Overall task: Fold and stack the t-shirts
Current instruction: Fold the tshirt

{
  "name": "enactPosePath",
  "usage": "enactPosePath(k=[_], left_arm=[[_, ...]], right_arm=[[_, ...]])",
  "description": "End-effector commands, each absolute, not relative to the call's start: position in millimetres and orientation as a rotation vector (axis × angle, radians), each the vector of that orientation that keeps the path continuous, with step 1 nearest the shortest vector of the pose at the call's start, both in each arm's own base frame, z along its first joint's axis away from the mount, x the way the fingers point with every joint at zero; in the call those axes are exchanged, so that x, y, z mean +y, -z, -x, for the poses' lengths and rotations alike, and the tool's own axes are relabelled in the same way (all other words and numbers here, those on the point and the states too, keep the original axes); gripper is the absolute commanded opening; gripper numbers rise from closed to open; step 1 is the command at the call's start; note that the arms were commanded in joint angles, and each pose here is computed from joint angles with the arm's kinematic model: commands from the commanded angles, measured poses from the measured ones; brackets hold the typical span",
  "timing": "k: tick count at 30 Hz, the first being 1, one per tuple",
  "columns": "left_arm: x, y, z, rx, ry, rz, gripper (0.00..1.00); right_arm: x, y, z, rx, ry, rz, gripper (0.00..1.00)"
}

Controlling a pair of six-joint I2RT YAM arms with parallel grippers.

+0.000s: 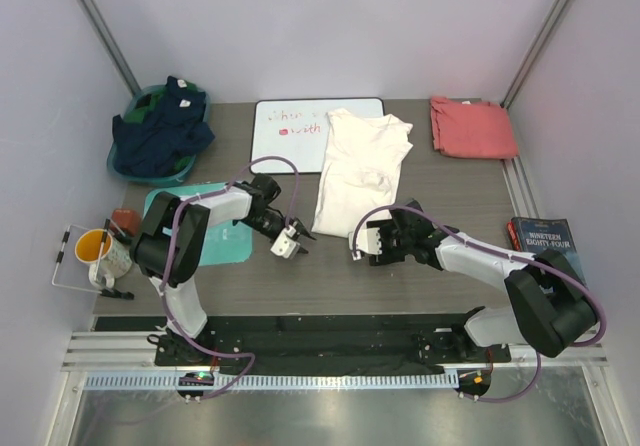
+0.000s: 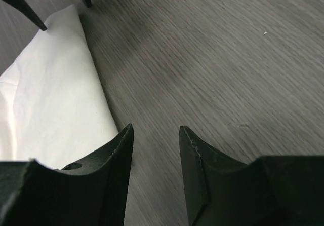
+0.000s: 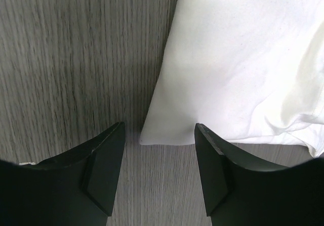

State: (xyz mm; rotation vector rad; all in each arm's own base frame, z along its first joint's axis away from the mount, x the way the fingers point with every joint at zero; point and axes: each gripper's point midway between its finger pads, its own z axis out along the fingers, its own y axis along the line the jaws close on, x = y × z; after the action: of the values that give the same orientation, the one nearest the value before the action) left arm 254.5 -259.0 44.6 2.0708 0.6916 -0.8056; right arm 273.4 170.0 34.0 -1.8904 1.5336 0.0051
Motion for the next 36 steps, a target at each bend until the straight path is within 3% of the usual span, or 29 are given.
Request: enactPosePath(k=[1, 21, 36], left_arm=[[-265.7, -46.1, -248.7, 0.224, 0.627, -2.101, 0.43], [-278.8, -30.7, -323.2, 0.282, 0.235, -2.056, 0.46], [-285.7, -14.8, -335.7, 0.280, 0.238, -2.065, 0.42]], right_arm=[[176.1, -43.5, -282.3, 1.515, 0.012, 1.850, 0.62], [167.6, -44.7, -281.2, 1.539, 0.051, 1.856, 0.62], [163.5, -29.1, -284.1, 1.530, 0.084, 1.881, 0.61]])
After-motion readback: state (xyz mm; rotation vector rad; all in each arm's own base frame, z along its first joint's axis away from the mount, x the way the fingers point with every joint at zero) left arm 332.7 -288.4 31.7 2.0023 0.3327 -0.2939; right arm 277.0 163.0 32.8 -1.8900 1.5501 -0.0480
